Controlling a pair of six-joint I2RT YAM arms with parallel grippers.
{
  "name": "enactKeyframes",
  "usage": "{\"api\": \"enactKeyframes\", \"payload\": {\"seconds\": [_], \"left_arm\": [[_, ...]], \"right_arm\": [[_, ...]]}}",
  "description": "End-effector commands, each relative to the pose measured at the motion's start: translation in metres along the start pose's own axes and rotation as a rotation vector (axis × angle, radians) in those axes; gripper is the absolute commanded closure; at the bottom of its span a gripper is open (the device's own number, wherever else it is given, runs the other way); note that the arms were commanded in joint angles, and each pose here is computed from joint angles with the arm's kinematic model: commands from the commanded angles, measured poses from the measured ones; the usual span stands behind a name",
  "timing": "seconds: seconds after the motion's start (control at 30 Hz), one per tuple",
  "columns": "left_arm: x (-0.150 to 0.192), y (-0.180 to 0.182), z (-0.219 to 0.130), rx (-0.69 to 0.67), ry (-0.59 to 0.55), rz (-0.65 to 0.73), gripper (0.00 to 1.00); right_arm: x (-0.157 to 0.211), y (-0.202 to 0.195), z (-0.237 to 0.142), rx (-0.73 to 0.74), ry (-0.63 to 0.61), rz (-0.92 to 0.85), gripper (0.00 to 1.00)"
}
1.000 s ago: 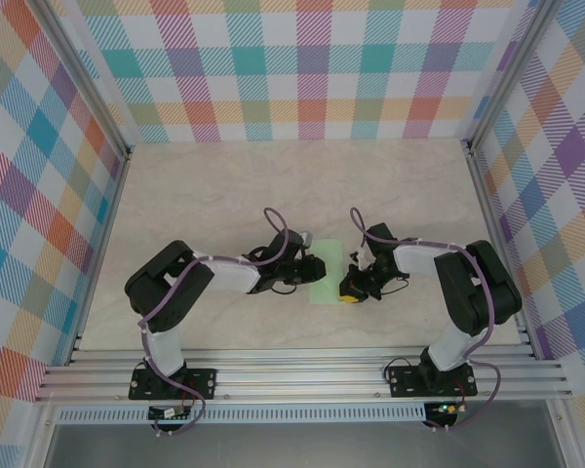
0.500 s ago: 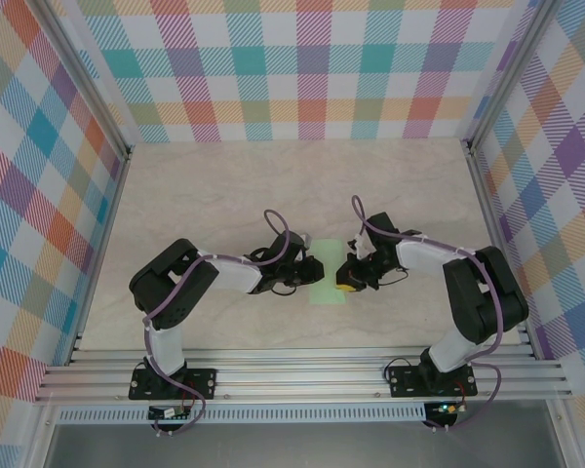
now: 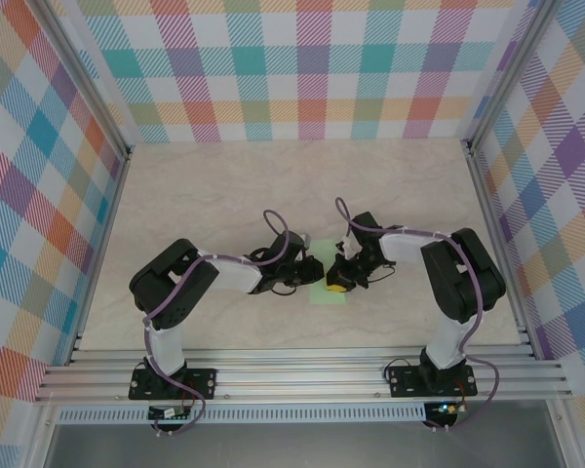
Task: Fold a paper plane with a square sheet of paper (pick it up from the middle)
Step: Fold the triangle a second time at the center of the table.
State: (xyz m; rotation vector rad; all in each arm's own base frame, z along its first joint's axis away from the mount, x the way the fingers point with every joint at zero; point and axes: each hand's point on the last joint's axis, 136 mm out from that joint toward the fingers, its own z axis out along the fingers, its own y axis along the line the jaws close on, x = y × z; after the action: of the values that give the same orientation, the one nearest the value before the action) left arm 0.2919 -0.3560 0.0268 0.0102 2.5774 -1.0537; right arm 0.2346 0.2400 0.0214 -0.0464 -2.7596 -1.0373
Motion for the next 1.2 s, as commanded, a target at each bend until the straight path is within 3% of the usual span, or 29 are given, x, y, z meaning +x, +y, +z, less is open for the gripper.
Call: {"api": "enactKeyframes", "payload": {"seconds": [0.0,0.17,0.7,0.97,1.17], "left_arm": [[0.012,0.020,0.005,-0.062,0.028,-0.015,0.83],[0.013,0.028,0.003,-0.098,0.027,-0.025,0.83],[0.024,0.044,0.005,-0.136,0.047,-0.044,0.85],[0.004,-0.013,-0.022,0.010,-0.018,0.018,0.83],[0.018,-0.045,-0.018,0.052,0.048,0.088,0.82]], "right_arm": [[0.001,-0.003,0.004,0.012,0.011,0.002,0.93],[0.014,-0.026,0.007,0.080,0.024,0.025,0.93],[0.044,-0.048,-0.004,0.030,-0.006,0.087,0.88],[0.032,-0.044,0.000,0.024,-0.006,0.061,0.94],[0.026,-0.041,0.000,0.021,-0.012,0.043,0.95]]}}
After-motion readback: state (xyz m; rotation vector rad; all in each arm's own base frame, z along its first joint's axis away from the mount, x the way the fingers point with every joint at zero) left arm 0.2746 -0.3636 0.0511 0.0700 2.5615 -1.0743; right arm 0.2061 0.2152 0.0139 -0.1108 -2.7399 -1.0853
